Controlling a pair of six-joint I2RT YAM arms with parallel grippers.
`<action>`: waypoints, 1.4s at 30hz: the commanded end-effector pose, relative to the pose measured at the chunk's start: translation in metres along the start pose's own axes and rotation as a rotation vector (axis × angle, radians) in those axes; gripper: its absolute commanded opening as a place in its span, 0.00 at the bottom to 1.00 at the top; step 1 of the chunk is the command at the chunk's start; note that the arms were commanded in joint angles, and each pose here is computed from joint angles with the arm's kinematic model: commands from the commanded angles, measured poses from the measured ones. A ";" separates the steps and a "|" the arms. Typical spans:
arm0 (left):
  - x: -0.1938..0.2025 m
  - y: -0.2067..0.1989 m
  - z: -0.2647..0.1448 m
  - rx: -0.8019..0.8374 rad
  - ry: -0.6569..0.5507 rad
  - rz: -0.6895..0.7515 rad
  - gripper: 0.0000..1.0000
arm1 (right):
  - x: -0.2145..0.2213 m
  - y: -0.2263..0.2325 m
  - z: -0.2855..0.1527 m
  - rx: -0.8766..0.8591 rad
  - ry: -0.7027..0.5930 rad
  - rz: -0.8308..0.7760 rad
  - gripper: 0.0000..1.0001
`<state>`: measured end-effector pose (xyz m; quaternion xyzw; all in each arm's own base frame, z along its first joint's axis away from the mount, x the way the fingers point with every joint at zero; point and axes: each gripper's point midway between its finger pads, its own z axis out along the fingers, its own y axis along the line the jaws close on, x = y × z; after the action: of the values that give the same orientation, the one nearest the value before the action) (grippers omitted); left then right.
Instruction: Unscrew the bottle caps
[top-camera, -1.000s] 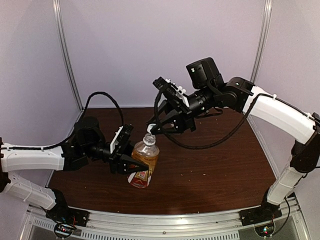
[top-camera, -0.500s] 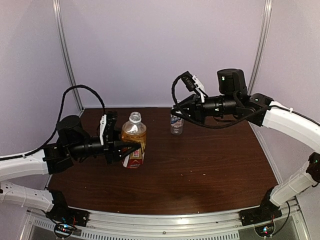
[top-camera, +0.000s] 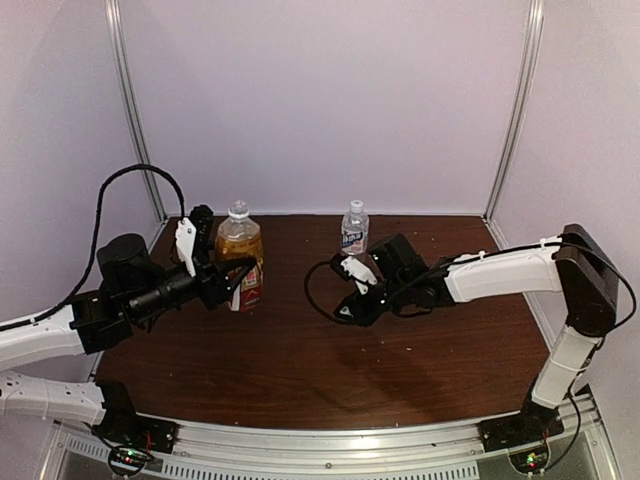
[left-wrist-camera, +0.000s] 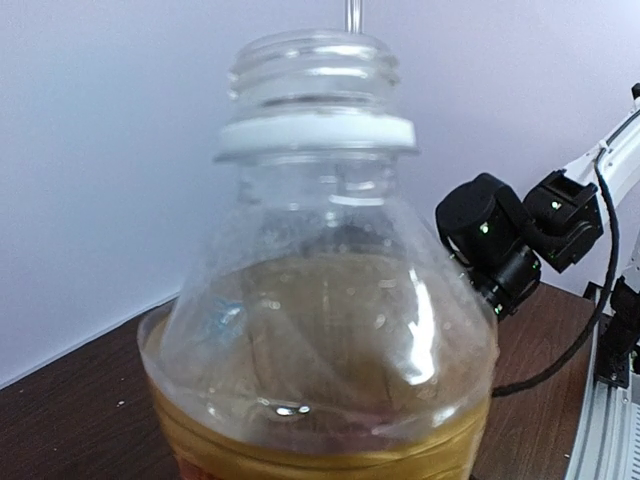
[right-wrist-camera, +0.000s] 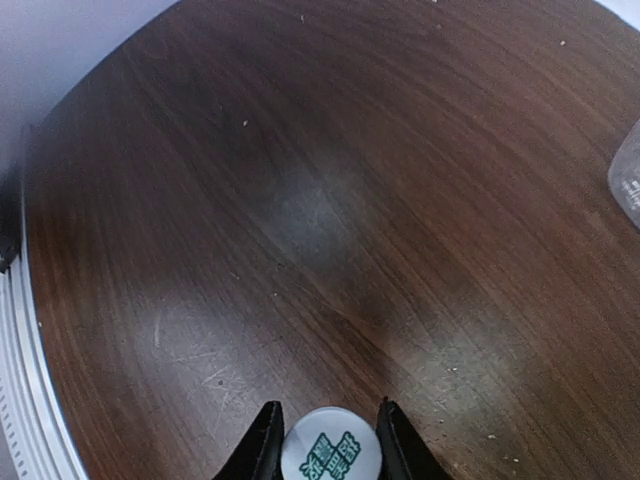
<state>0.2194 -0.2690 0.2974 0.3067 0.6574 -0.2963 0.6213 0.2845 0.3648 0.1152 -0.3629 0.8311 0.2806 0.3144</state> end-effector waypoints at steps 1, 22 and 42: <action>-0.006 0.013 -0.006 -0.077 -0.031 -0.011 0.45 | -0.017 0.008 0.036 0.027 -0.034 -0.042 0.29; -0.010 0.022 -0.020 -0.129 -0.044 0.004 0.45 | -0.039 0.019 0.072 0.037 0.004 -0.101 0.64; 0.003 -0.040 0.004 0.233 -0.035 0.051 0.48 | -0.161 0.133 -0.150 -0.312 -0.395 -0.243 0.91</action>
<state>0.2123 -0.2767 0.2741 0.3370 0.6611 -0.3040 0.5974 0.2436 0.3961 0.3358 -0.4144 0.6779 0.3921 0.4637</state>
